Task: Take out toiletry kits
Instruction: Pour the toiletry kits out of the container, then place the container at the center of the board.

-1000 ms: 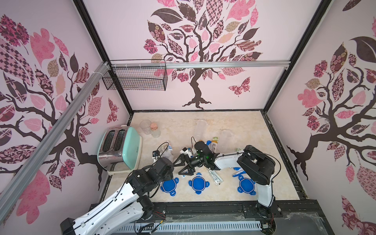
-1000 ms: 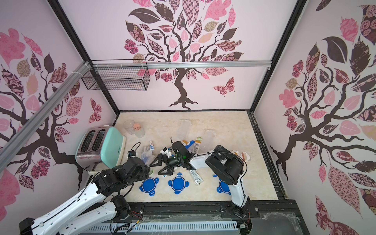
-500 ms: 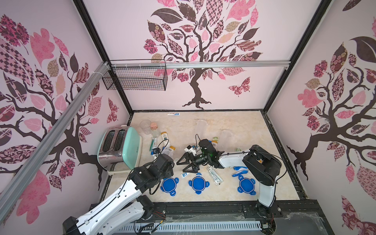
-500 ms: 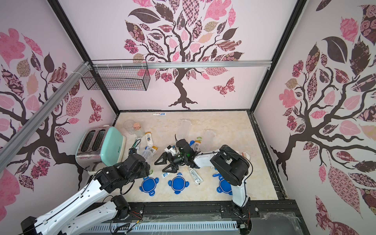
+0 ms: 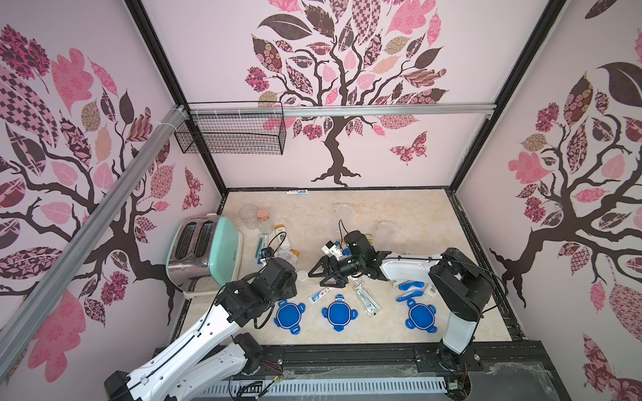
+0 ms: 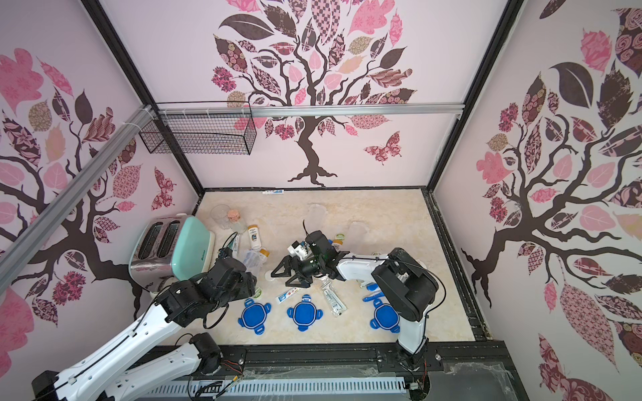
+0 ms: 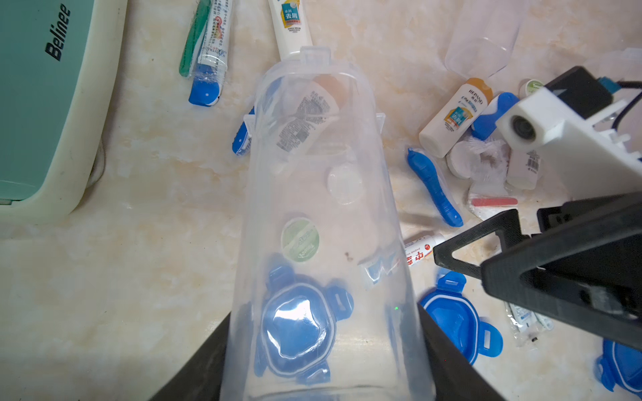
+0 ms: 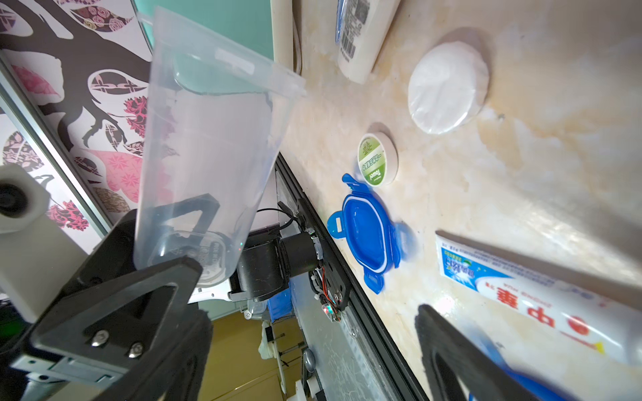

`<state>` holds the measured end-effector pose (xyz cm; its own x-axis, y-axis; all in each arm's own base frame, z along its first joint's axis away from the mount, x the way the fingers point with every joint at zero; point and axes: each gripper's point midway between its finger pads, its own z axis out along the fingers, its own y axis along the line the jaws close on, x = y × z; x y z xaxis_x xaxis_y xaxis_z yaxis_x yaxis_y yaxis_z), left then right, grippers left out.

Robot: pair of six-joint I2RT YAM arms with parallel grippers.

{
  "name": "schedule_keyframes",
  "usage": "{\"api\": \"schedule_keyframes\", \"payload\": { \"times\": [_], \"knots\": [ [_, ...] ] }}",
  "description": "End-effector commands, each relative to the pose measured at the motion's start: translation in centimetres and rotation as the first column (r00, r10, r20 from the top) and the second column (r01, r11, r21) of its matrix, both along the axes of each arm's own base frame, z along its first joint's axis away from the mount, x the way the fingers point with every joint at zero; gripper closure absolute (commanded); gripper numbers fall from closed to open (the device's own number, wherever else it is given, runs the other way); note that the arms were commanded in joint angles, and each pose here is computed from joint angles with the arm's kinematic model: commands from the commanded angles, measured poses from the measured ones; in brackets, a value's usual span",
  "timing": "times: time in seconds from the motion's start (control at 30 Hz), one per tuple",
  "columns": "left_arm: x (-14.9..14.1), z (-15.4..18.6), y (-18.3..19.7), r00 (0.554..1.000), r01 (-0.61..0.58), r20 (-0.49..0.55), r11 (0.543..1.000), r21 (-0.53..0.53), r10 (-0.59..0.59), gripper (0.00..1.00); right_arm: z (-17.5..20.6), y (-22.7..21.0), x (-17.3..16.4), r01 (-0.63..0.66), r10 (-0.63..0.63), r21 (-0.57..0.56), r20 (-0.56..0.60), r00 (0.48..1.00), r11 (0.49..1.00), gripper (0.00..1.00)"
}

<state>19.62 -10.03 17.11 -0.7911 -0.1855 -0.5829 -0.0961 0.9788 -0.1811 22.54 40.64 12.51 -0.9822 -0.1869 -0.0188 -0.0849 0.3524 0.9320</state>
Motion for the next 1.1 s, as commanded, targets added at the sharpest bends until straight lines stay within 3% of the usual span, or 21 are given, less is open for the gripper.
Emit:
{"api": "schedule_keyframes", "payload": {
  "times": [0.0,0.3,0.9,1.07],
  "knots": [
    [0.1,1.1,0.1,1.0,0.016,0.01,1.0,0.011,-0.016,0.85,0.8,-0.3,0.7,0.005,-0.005,-0.007,0.05,0.999,1.0,0.06],
    [0.4,2.2,-0.1,0.999,0.045,0.004,0.999,0.022,-0.045,0.85,1.2,-1.2,1.2,0.025,-0.025,-0.003,0.069,0.997,1.0,0.06],
    [1.9,0.4,-0.6,0.975,0.126,-0.181,0.992,-0.026,-0.129,0.89,1.1,-3.3,2.0,0.063,-0.06,-0.026,0.104,0.993,0.998,0.07],
    [2.2,0.1,-1.3,0.97,0.147,-0.187,0.988,-0.045,-0.153,0.89,0.9,-3.7,2.1,0.066,-0.06,-0.041,0.125,0.99,0.997,0.07]
  ]
}}
